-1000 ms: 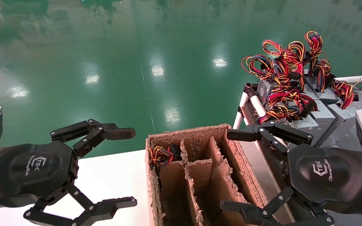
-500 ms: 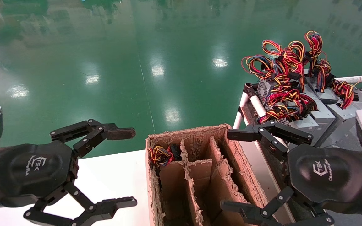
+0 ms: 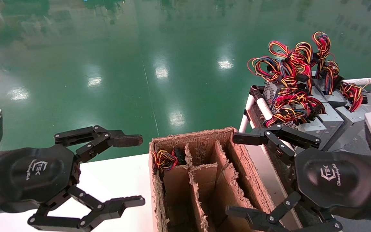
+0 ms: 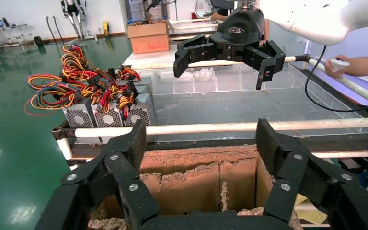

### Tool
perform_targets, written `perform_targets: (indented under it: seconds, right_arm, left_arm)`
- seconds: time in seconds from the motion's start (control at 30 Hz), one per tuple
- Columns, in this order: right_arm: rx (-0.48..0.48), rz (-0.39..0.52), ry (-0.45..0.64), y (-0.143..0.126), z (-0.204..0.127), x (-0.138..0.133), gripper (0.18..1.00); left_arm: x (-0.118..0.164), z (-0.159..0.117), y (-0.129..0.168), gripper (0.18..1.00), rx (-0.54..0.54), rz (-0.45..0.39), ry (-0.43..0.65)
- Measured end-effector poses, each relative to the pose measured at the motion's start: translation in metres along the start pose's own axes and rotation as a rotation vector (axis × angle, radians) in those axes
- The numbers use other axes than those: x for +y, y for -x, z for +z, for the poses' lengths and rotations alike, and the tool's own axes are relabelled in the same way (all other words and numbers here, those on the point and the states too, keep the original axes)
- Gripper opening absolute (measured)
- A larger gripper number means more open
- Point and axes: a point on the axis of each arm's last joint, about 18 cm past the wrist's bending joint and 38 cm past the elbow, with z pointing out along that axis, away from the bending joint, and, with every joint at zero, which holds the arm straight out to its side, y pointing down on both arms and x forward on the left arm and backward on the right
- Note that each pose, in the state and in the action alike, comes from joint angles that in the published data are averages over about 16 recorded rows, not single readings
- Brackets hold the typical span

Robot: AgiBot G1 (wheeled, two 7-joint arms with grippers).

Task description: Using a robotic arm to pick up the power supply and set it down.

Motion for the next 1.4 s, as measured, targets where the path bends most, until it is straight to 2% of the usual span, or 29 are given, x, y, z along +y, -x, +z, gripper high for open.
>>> perform_targets:
  seconds: [0.2,0.73,0.93,1.13,1.4]
  right_arm:
    - [0.000,0.000,0.000,0.0000,0.0000,0.0000,1.001]
    - [0.000,0.000,0.000,0.0000,0.0000,0.0000,1.001]
    - [0.000,0.000,0.000,0.0000,0.0000,0.0000,1.001]
    - [0.000,0.000,0.000,0.0000,0.0000,0.0000,1.001]
    - [0.000,0.000,0.000,0.0000,0.0000,0.0000,1.001]
  left_arm:
    - [0.0000,0.0000,0.0000,0.795,0.000,0.000,0.000]
    - [0.0000,0.0000,0.0000,0.418,0.000,0.000,0.000]
    - [0.0000,0.0000,0.0000,0.313,0.000,0.000,0.000]
    - [0.0000,0.0000,0.0000,0.242,0.000,0.000,0.000]
    - [0.0000,0.0000,0.0000,0.207,0.000,0.000,0.000]
